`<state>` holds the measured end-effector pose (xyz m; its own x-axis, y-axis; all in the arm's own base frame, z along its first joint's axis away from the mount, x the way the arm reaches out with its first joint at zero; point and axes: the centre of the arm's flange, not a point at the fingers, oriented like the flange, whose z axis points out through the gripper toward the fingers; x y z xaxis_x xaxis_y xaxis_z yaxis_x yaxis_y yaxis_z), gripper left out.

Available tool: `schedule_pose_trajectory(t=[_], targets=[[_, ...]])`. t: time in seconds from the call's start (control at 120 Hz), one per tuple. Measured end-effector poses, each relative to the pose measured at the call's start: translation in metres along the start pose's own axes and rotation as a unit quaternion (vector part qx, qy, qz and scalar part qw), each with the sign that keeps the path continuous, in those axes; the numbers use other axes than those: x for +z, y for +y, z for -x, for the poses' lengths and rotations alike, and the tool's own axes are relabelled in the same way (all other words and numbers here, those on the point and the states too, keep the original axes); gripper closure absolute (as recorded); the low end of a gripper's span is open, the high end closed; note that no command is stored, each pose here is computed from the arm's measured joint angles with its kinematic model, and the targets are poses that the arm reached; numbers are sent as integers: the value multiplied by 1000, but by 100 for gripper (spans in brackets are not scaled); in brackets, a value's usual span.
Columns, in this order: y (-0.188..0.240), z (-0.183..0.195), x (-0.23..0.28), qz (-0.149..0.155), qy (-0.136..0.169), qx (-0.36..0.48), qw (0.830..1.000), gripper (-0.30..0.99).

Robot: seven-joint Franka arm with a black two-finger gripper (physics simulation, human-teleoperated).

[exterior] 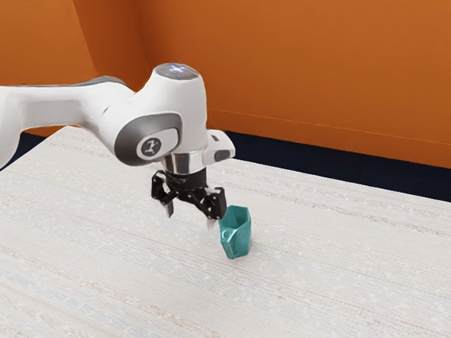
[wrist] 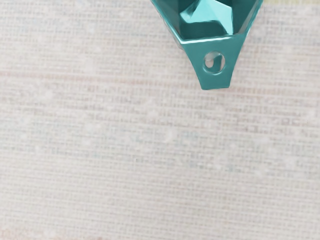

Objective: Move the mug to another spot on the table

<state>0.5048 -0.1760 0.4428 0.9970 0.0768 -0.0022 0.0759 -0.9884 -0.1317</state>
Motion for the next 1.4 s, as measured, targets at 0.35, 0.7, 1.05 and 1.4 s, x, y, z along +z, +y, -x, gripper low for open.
schedule_pose_trajectory(t=[0.35,0.7,1.05,1.4], targets=[[51,15,33,26,7,-17,999,0],[-5,-20,73,22,-13,-104,994,0],[17,-38,97,21,1,-81,997,0],[25,-59,117,40,55,-46,997,0]])
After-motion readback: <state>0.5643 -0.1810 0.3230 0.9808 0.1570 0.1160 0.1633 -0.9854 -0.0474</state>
